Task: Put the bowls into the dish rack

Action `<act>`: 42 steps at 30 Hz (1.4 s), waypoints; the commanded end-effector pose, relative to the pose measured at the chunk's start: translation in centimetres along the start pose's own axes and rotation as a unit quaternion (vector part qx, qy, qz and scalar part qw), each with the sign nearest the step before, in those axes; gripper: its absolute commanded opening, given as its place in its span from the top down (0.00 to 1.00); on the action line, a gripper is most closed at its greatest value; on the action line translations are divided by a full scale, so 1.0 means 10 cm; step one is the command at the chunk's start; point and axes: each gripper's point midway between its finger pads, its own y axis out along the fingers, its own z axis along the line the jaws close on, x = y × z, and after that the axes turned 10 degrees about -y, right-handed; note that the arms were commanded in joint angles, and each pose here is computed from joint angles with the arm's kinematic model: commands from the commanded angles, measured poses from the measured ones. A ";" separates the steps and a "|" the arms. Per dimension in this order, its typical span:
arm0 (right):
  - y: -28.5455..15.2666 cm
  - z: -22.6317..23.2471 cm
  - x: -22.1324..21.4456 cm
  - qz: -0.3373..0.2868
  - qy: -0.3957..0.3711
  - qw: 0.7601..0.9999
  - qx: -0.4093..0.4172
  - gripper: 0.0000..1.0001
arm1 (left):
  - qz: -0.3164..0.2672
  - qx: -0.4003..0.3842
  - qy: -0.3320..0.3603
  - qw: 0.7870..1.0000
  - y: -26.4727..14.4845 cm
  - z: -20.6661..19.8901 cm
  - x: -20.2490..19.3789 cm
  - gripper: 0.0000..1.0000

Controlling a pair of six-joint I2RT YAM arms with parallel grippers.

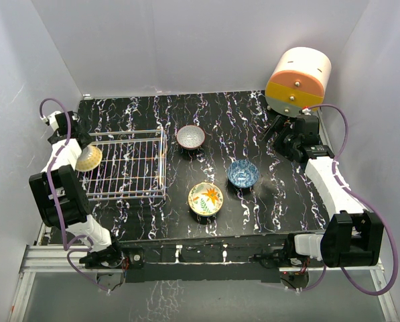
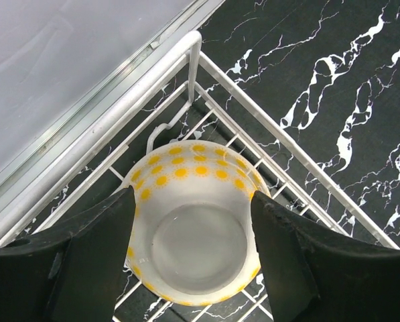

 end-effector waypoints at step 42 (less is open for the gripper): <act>-0.01 0.06 0.06 -0.017 -0.001 1.000 0.018 0.07 | 0.079 -0.109 0.041 0.990 -0.45 -0.40 -0.54 0.20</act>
